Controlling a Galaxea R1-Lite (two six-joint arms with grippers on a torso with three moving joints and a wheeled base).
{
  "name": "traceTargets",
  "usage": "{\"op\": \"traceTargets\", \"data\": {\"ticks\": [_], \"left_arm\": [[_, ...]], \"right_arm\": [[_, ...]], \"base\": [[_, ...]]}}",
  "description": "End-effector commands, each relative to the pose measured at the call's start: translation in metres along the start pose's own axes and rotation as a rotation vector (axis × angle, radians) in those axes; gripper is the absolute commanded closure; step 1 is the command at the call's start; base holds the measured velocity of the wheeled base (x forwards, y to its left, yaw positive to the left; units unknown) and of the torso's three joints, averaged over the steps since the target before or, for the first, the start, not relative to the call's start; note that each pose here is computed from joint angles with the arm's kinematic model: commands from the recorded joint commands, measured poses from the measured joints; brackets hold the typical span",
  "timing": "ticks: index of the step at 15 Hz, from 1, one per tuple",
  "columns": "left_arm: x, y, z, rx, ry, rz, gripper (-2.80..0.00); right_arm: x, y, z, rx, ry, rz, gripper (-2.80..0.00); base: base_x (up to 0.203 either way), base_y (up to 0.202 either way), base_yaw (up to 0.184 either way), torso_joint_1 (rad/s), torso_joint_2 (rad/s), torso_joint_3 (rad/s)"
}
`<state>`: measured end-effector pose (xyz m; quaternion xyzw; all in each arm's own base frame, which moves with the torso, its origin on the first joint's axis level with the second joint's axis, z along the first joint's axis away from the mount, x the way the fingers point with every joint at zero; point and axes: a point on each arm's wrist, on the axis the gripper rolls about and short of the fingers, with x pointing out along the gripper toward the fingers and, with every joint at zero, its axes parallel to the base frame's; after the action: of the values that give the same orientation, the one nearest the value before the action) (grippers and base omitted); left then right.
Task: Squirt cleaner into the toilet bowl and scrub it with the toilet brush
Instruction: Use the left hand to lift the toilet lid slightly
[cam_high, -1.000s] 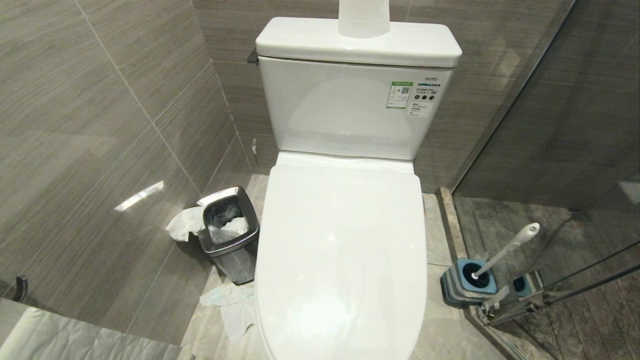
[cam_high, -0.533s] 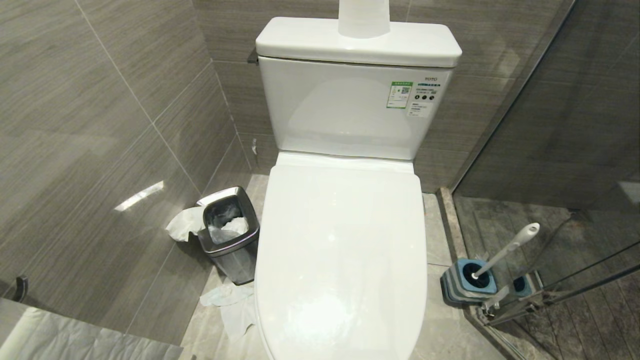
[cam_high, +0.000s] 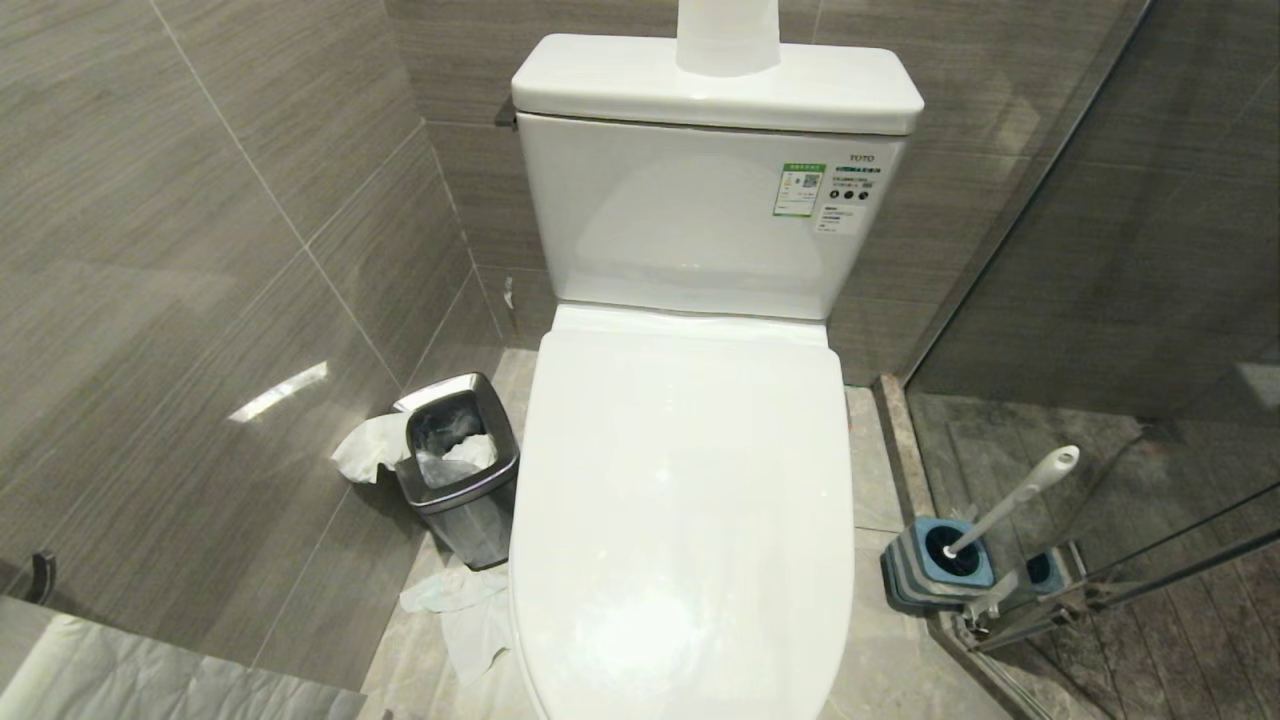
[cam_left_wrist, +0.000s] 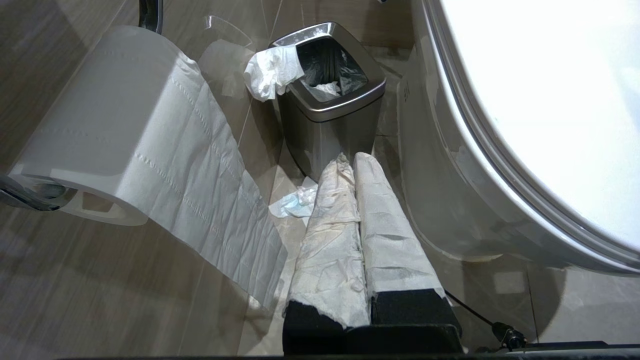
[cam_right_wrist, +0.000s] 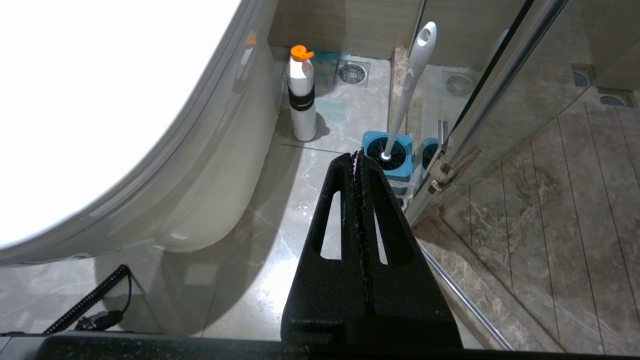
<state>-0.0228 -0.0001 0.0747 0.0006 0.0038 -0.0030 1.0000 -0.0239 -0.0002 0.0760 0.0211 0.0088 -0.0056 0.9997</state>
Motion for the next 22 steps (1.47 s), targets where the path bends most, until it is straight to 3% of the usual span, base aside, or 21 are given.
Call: {"op": "traceTargets", "data": {"ticks": [1,22], "left_arm": [[0.0002,0.0000,-0.0004,0.000,0.003,0.000,0.00],[0.0002,0.0000,-0.0004,0.000,0.003,0.000,0.00]], "right_arm": [[0.0000,0.0000,0.0000,0.001,0.001,0.000,0.00],[0.0000,0.0000,0.0000,0.001,0.001,0.000,0.00]], "base": [[0.000,0.000,0.000,0.000,0.00,0.000],[0.000,0.000,0.000,0.000,0.00,0.000]]}}
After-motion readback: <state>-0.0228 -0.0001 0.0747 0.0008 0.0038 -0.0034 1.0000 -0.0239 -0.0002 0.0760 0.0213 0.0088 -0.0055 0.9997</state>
